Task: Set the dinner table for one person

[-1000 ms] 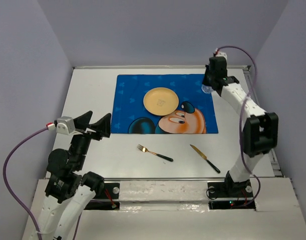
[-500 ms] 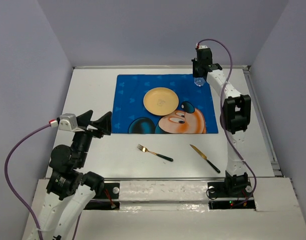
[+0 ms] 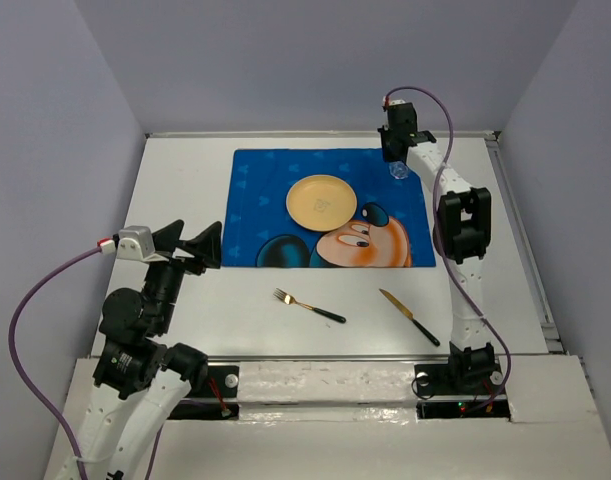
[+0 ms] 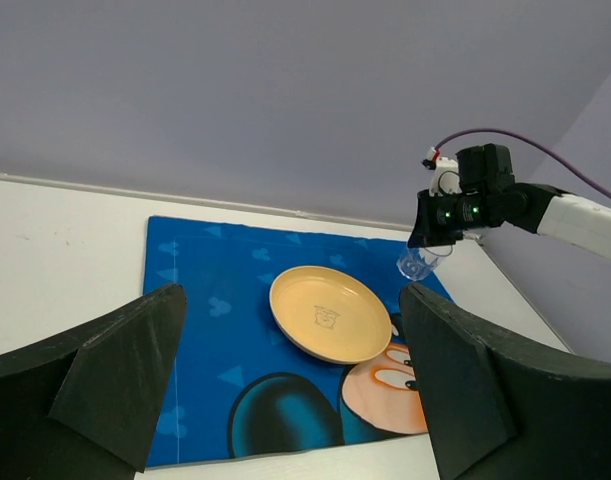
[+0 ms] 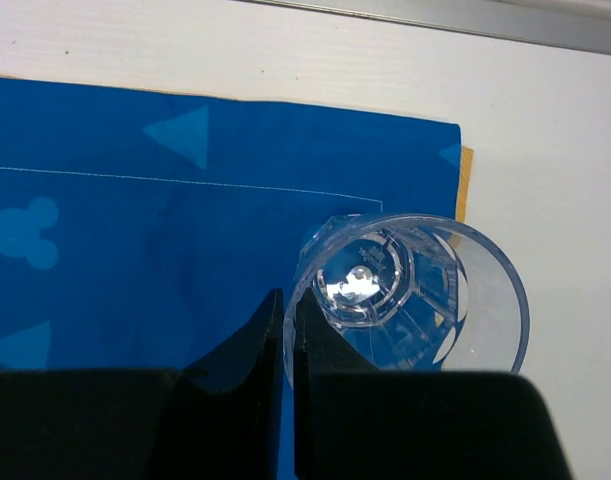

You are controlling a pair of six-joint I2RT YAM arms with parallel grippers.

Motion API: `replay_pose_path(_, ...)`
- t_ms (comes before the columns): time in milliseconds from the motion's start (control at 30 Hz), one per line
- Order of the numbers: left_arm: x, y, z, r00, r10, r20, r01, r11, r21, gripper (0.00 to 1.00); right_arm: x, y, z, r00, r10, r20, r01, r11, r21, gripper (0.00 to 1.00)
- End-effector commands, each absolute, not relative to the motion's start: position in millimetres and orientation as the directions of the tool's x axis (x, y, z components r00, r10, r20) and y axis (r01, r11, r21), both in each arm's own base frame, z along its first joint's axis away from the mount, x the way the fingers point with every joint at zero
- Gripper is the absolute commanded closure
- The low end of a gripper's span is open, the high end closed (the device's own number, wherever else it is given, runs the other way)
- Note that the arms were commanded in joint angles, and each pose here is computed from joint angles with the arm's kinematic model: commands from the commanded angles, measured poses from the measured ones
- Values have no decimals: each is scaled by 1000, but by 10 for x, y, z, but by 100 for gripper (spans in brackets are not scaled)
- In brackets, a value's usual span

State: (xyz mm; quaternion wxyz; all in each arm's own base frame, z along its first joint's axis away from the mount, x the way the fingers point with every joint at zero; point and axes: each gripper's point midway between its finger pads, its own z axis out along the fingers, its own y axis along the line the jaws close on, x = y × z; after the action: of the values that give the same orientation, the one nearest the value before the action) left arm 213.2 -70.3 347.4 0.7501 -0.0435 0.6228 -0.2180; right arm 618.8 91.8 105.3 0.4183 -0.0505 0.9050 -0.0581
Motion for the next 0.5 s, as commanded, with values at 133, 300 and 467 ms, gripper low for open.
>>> replay_pose_path(133,2189,-692,3502,147,-368,-918,264,909,-322,1,6300,818,1514,-571,-142,-808,2,985,-174,33)
replay_pose_path(300,2203,-696,3497,144,-367,-919,263,909,-322,1,6217,882,2075,-498,-112,-860,-13,992,-122,18)
replay_pose_path(467,2222,-683,3489,143,-368,-919,255,911,-325,1,5673,1368,2564,-476,42,-878,-102,989,103,10)
